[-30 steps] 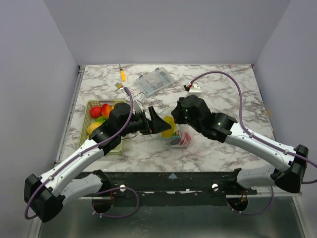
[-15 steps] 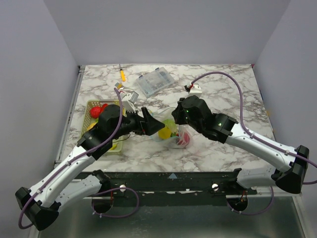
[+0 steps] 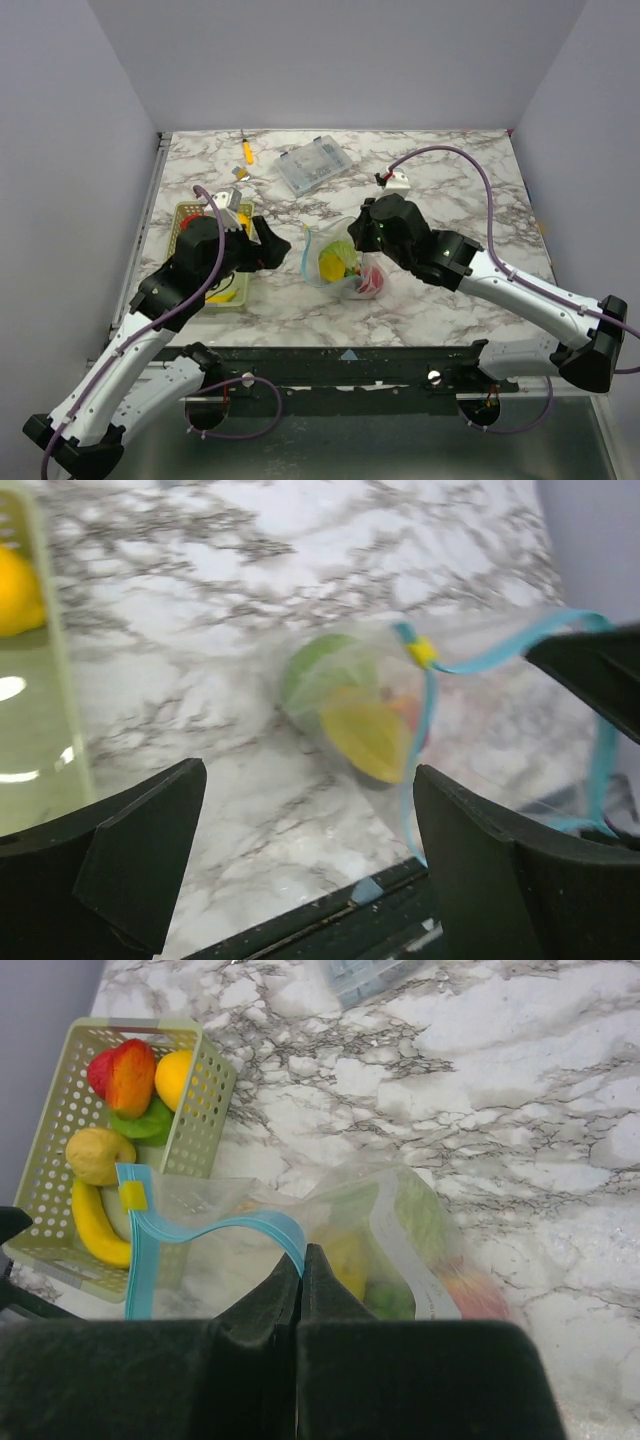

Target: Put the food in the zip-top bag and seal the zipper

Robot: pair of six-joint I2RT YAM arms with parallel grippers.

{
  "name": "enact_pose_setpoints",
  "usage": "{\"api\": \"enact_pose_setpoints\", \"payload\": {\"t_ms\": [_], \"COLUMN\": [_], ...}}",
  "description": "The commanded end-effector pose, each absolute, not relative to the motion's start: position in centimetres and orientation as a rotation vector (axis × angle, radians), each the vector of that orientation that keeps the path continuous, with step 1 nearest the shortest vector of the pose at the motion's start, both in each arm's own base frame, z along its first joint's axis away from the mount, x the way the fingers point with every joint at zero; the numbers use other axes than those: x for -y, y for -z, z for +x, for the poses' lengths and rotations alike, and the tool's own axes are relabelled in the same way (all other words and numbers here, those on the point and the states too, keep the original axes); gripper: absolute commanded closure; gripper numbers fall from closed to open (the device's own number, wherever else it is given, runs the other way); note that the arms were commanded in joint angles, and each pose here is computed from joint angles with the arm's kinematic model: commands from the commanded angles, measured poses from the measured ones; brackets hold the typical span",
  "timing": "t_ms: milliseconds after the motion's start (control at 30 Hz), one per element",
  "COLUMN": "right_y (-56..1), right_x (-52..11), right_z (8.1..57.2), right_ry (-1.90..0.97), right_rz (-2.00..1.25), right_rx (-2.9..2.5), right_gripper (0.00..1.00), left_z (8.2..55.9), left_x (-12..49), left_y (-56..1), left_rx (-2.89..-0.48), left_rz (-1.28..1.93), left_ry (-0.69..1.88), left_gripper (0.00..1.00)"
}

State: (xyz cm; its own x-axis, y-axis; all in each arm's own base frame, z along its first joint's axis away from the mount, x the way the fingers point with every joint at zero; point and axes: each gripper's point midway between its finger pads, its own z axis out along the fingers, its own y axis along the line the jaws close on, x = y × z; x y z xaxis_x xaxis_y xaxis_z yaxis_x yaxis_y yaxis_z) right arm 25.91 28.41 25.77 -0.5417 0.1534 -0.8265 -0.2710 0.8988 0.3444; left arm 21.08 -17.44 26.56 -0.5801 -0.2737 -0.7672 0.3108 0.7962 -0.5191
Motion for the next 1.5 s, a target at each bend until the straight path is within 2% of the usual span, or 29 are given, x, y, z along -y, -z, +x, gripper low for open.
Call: {"api": "enact_pose_setpoints", "payload": {"t_ms": [0, 133, 300, 633, 833, 1133, 1233, 1333, 1467], "right_y": [-26.8, -26.7, -26.8, -27.0, -27.0, -27.3, -27.4, -27.4, -27.4], "right_x": [-28.2, -28.0, -27.8, -27.8, -27.8, -27.7, -27.5, -27.4, -27.7], "right_z": [25.9, 25.9, 25.9, 25.9, 25.8, 25.9, 25.8, 25.9, 26.0], "right_ry": [-0.577, -0.571, -0.568, -0.570, -0.568, -0.561, -0.557, -0.551, -0.556], "right_rz": [-0.059, -0.059, -0.056, -0.056, -0.057, -0.062, -0.056, -0.053, -0.065], "right_rx": [-2.043, -2.042, -2.039, -2.037, -2.041, -2.040, -2.036, -2.035, -2.037], "right_gripper": [0.99, 0.99, 0.99, 0.99, 0.99, 0.99, 0.99, 0.99, 0.99], "left_z": [22.3, 22.4, 23.3, 29.0, 32.3, 35.4, 35.9, 36.7, 37.7], "left_x": [10.1, 7.1, 5.3, 1.2, 2.0, -0.2, -0.9, -0.5, -0.2], "left_y": [-23.0, -19.2, -15.9, -17.1, -15.5, -11.9, -11.4, -11.0, -10.5], "left_rx": [-2.151, -2.269, -2.339, -2.169, -2.184, -2.162, -2.163, -2.169, -2.182], "left_rz": [-0.299, -0.530, -0.744, -0.927, -0.974, -0.993, -0.981, -0.963, -0.953], "left_ry": [0.432, 0.348, 0.364, 0.322, 0.433, 0.304, 0.263, 0.297, 0.355], "left_gripper": [0.13, 0.10, 0.08, 0.08, 0.07, 0.06, 0.08, 0.12, 0.12]}}
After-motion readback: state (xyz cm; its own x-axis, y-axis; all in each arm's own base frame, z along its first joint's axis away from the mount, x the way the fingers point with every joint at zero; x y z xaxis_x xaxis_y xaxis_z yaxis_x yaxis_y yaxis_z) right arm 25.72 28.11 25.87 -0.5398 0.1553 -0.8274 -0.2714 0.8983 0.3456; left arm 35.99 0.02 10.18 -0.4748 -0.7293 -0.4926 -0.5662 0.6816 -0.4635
